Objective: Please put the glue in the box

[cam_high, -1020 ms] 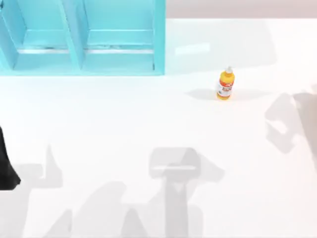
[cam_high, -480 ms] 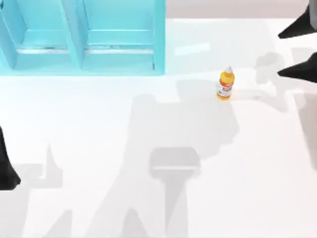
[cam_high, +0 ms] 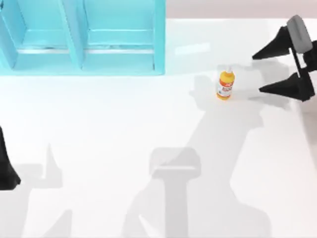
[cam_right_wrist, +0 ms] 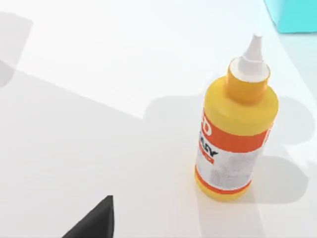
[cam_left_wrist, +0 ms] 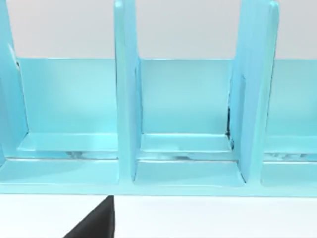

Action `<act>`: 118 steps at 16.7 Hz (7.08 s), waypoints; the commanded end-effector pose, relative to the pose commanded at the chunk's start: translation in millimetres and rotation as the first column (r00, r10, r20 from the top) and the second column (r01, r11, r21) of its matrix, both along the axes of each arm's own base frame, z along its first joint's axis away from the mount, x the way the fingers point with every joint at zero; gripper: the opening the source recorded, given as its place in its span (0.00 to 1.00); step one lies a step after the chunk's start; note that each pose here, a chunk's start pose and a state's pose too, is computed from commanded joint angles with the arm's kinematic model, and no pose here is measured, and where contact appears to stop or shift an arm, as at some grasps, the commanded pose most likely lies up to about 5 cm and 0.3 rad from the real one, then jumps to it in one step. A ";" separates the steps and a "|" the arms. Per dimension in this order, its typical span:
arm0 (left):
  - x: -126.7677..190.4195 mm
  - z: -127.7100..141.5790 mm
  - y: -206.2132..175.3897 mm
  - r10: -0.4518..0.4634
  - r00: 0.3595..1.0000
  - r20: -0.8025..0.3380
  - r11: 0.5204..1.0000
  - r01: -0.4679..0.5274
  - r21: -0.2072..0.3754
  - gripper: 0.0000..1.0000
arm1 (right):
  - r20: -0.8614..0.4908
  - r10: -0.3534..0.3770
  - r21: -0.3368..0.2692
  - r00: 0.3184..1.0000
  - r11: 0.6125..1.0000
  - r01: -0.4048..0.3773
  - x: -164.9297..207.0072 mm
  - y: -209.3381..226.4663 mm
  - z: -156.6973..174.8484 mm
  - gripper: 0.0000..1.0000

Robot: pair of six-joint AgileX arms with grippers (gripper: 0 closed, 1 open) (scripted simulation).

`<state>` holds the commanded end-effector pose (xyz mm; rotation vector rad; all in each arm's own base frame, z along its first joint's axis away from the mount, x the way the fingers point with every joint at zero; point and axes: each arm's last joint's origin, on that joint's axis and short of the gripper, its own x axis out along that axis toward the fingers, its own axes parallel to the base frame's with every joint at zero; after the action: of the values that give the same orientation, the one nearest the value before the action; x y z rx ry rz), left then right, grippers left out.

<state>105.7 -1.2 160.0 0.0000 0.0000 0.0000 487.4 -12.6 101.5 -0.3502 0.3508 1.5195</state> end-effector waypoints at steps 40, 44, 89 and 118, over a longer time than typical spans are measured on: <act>0.0 0.0 0.0 0.000 1.000 0.000 1.000 0.000 0.000 1.00 | -0.002 0.012 0.032 1.000 0.999 -0.012 5.5 90.2 -57.6 0.25; 0.0 0.0 0.0 0.000 1.000 0.000 1.000 0.000 0.000 1.00 | -0.002 0.012 0.032 1.000 0.999 -0.012 5.5 90.2 -57.6 0.00; 0.0 0.0 0.0 0.000 1.000 0.000 1.000 0.000 0.000 1.00 | 0.006 -0.687 0.028 0.727 0.727 0.686 -276.4 -247.6 53.4 0.00; 0.0 0.0 0.0 0.000 1.000 0.000 1.000 0.000 0.000 1.00 | 0.019 -0.706 0.029 0.708 0.708 0.706 -254.1 -213.2 17.5 0.23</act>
<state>105.7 -1.2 160.0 0.0000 0.0000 0.0000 233.3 -225.8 119.0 -0.1816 0.3891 0.7479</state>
